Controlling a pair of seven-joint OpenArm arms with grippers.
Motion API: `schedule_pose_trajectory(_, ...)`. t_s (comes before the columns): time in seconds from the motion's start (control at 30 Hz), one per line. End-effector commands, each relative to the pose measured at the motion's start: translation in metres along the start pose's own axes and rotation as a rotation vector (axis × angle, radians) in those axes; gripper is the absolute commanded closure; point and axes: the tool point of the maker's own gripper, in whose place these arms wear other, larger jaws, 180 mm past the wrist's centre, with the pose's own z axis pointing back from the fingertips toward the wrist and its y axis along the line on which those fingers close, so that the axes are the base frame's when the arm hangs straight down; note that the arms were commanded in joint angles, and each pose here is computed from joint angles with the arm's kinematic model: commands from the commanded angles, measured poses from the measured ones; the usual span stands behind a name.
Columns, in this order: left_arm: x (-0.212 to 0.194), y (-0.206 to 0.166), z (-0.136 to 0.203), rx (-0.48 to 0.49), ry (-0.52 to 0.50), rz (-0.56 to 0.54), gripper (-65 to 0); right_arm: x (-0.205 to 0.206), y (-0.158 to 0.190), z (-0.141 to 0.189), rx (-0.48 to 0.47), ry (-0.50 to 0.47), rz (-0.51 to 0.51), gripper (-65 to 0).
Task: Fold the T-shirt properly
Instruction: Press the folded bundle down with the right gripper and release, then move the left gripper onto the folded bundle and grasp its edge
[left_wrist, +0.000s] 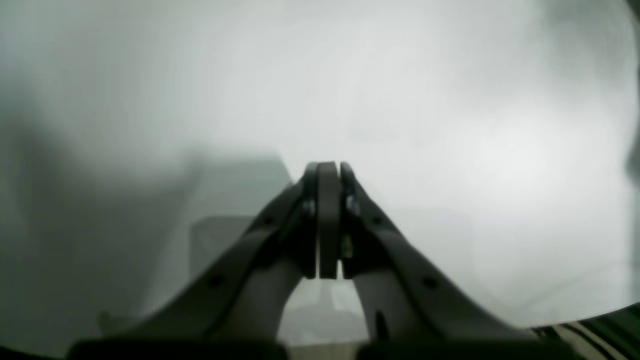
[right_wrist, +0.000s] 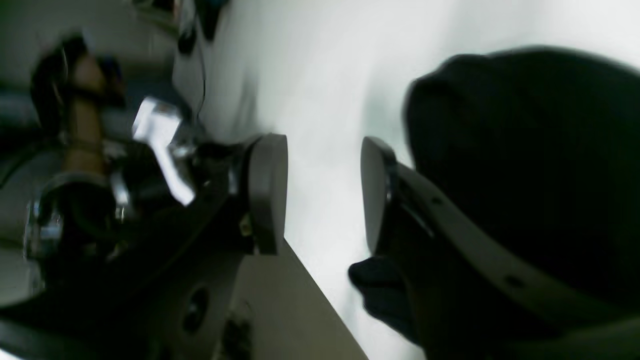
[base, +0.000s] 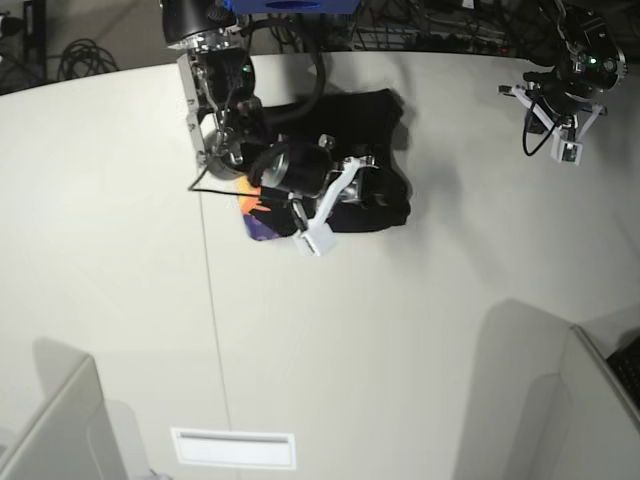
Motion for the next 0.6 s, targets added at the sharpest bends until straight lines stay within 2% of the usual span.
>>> schedule_pose_trajectory(0.0,0.009,0.001,0.004,0.0,-0.028,-0.022,0.0,0.019,0.01,0.009,0.02,-0.059,0.056,-22.7)
schedule_pose_trajectory(0.07,0.007,-0.01,0.001,-0.028,-0.017,-0.043,0.0,0.028,0.004,0.026,-0.009,-0.101,0.074,-22.7)
schedule_pose_trajectory(0.13,0.007,-0.025,-0.002,-0.068,-0.011,-0.07,0.0,0.036,-0.011,0.044,-0.059,-0.156,0.05,-18.8)
schedule_pose_trajectory(0.17,0.007,-0.035,-0.002,-0.094,-0.013,-0.081,0.0,0.041,-0.022,0.055,-0.09,-0.189,0.03,-14.4)
schedule_pose_trajectory(0.23,0.018,-0.062,0.001,-0.184,-0.057,-0.081,0.0,0.046,-0.046,0.076,-0.155,-0.246,-0.016,0.0)
schedule_pose_trajectory(0.4,0.048,-0.11,0.017,-0.438,-0.197,0.066,0.0,0.043,-0.092,0.12,-0.294,-0.336,-0.118,0.0)
schedule_pose_trajectory(0.43,0.052,-0.116,0.021,-0.483,-0.217,0.098,-9.7,0.042,-0.099,0.128,-0.318,-0.348,-0.131,0.0)
schedule_pose_trajectory(0.5,0.066,-0.125,0.026,-0.551,-0.267,0.143,-35.7,0.037,-0.112,0.142,-0.363,-0.347,-0.137,0.0)
schedule_pose_trajectory(0.57,0.074,-0.132,0.026,-0.588,-0.296,0.177,-58.3,0.033,-0.119,0.15,-0.391,-0.333,-0.127,0.0)
